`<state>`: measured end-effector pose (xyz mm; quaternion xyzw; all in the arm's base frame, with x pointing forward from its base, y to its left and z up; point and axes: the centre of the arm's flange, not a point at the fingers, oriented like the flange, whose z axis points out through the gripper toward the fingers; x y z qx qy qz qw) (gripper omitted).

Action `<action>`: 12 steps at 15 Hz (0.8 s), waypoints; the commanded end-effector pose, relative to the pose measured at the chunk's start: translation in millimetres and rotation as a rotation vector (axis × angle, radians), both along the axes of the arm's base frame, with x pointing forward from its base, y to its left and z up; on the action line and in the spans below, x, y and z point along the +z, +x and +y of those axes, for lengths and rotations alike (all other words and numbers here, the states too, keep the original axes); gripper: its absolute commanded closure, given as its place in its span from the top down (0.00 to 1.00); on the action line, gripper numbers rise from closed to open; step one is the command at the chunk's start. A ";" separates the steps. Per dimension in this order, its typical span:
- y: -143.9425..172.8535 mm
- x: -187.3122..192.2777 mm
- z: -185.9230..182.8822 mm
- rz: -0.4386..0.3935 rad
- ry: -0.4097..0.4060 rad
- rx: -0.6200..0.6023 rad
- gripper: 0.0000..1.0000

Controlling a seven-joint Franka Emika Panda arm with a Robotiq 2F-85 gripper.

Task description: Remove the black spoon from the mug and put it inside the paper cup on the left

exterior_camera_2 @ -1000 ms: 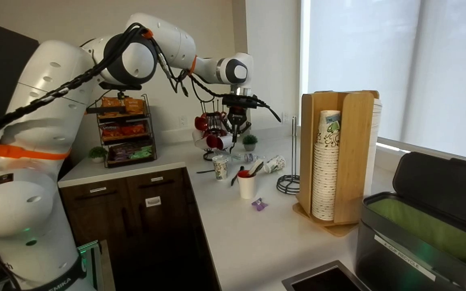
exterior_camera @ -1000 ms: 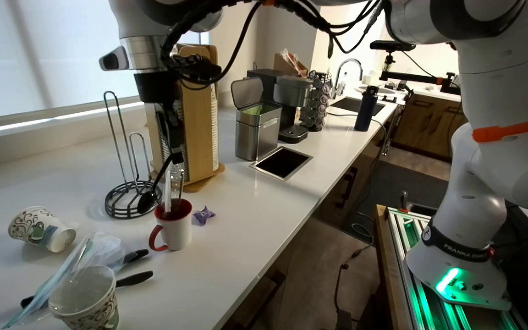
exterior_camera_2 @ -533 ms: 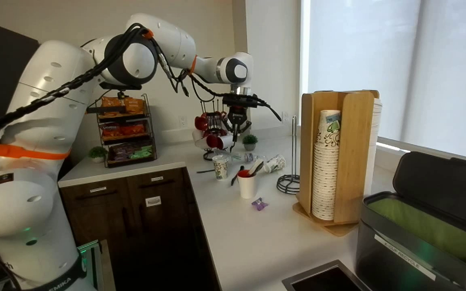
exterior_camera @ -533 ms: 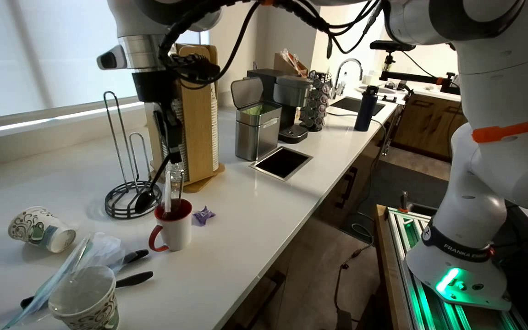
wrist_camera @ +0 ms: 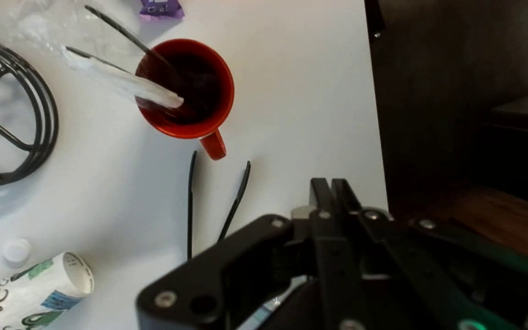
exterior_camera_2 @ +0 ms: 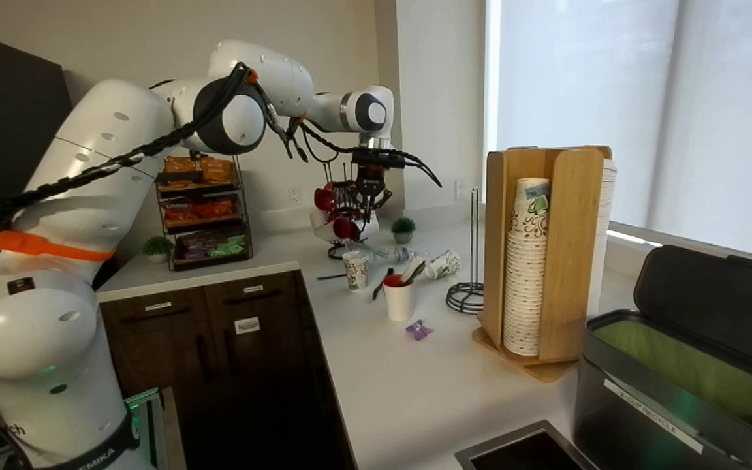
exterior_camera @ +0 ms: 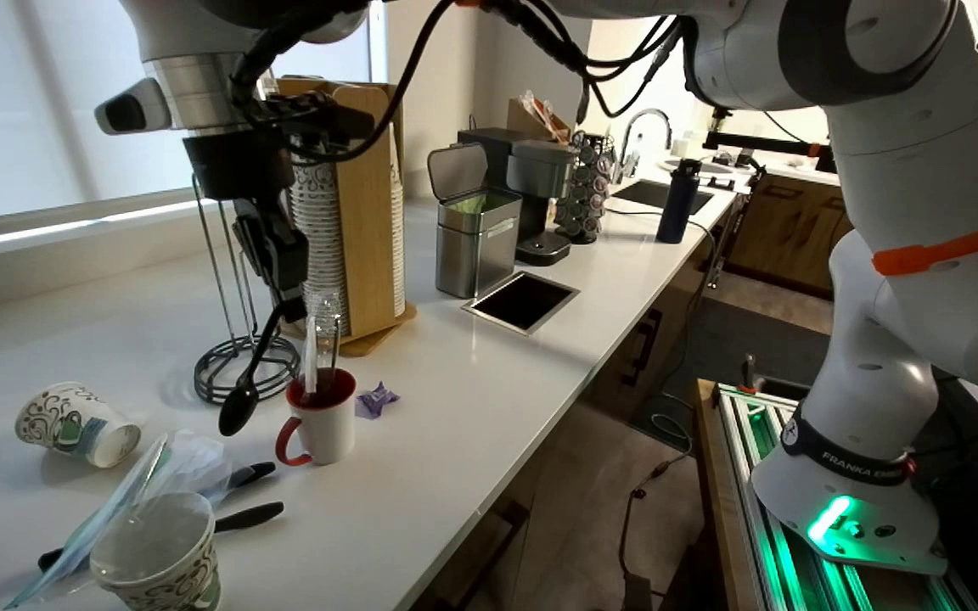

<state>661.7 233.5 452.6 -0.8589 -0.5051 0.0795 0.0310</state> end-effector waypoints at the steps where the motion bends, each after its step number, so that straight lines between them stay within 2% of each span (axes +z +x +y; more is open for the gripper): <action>1: 27.1 -0.2 35.2 0.018 -0.047 0.080 0.01; 7: 48.7 -22.6 66.7 -0.037 -0.096 0.138 0.01; 8: 17.4 -26.6 51.0 -0.029 -0.069 0.103 0.05; 11: 23.3 -33.1 56.7 -0.042 -0.073 0.117 0.05; 12: 23.9 -33.2 55.8 -0.050 -0.074 0.112 0.01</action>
